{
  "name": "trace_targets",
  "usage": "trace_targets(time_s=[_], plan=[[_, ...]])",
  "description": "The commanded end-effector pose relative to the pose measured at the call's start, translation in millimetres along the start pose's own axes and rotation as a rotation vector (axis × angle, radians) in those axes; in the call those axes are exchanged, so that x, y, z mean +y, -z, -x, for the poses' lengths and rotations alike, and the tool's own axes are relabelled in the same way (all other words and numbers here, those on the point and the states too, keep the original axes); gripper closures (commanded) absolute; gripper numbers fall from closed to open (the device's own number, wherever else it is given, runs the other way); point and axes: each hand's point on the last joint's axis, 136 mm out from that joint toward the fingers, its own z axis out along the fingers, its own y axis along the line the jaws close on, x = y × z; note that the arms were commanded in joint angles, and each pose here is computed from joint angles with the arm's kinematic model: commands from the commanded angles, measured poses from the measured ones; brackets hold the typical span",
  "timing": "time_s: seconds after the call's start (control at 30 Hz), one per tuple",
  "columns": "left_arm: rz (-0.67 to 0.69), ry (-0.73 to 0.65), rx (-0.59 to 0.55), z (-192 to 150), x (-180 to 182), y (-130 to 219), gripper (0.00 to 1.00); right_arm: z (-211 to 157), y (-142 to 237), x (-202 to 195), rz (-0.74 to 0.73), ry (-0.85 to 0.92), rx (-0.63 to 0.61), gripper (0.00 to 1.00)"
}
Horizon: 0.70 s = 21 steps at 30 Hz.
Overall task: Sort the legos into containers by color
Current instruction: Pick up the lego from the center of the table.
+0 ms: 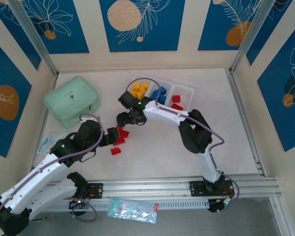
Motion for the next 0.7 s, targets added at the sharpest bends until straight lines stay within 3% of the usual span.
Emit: trace_targets(time_s=[0.0,0.4,0.67], plan=[[0.068,0.016,0.014,-9,20,0,0.01,-6,-11,7,-0.033,-0.029,0.038,0.19],[0.079,0.026,0.016,-12,25,1,0.01,-8,-56,26,-0.090,0.022,0.079,0.21],[0.070,0.033,0.017,-12,23,0,0.01,-12,-63,17,-0.136,0.045,0.089,0.35]])
